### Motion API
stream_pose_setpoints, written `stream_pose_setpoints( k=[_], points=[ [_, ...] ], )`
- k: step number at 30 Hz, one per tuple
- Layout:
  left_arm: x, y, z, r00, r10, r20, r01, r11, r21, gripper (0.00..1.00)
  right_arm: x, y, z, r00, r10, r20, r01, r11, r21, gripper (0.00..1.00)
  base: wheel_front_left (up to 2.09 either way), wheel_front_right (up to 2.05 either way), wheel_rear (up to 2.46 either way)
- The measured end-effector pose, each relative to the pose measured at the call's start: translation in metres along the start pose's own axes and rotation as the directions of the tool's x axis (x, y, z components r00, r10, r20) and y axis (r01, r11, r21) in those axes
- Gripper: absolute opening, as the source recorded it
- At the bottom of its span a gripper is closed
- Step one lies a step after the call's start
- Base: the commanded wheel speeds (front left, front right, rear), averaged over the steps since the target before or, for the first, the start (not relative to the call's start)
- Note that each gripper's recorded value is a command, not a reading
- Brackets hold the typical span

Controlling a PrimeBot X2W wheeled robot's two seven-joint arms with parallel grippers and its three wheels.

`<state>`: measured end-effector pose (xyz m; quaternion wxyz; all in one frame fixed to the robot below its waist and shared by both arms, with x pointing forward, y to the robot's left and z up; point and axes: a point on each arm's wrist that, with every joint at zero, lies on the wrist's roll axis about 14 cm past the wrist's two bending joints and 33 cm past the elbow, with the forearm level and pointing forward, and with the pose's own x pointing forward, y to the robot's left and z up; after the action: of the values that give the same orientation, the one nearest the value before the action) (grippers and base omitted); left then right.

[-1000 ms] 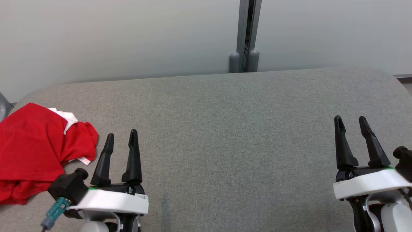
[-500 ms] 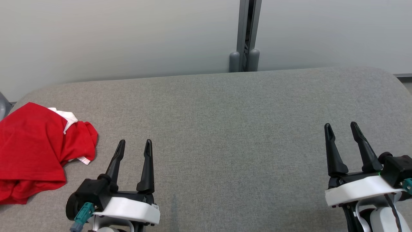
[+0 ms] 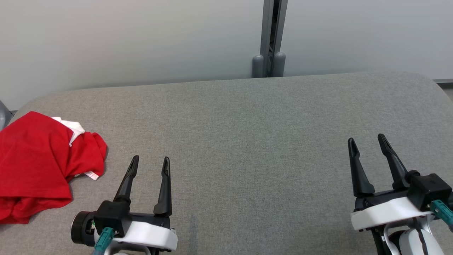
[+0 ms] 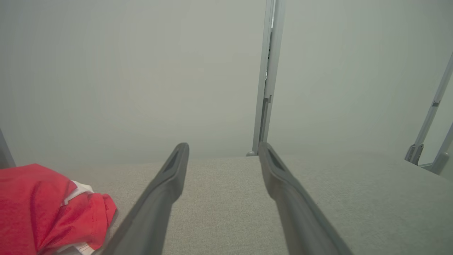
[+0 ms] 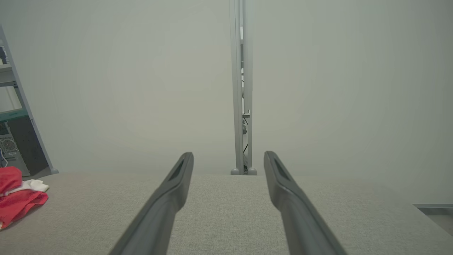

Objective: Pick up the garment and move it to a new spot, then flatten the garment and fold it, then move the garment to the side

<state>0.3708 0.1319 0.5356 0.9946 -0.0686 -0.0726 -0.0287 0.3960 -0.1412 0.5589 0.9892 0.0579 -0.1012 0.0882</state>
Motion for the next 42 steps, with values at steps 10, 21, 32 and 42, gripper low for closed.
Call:
stream_pose_setpoints(
  k=[10, 21, 32, 42],
  points=[
    [-0.001, 0.002, -0.003, 1.0, 0.003, -0.001, -0.002, 1.0, 0.029, 1.0, 0.001, 0.002, 0.0, 1.0, 0.004, 0.02, -0.004, 1.0, 0.018, 1.0, 0.0, 0.0, 0.0],
    [-0.01, 0.007, -0.023, 0.998, 0.01, -0.062, -0.008, 0.999, 0.032, 1.0, -0.006, -0.005, -0.028, 0.998, -0.018, -0.058, 0.02, 0.999, 0.037, 1.0, 0.0, 0.0, 0.0],
    [-0.013, 0.009, -0.034, 0.995, 0.017, -0.098, -0.014, 0.999, 0.029, 1.0, -0.005, -0.007, -0.033, 0.997, -0.025, -0.072, 0.028, 0.999, 0.033, 1.0, 0.0, 0.0, 0.0],
    [-0.014, 0.01, -0.033, 0.996, 0.02, -0.093, -0.017, 0.999, 0.029, 1.0, -0.006, -0.006, -0.033, 0.997, -0.022, -0.073, 0.024, 0.999, 0.033, 1.0, 0.0, 0.0, 0.0]
  ],
)
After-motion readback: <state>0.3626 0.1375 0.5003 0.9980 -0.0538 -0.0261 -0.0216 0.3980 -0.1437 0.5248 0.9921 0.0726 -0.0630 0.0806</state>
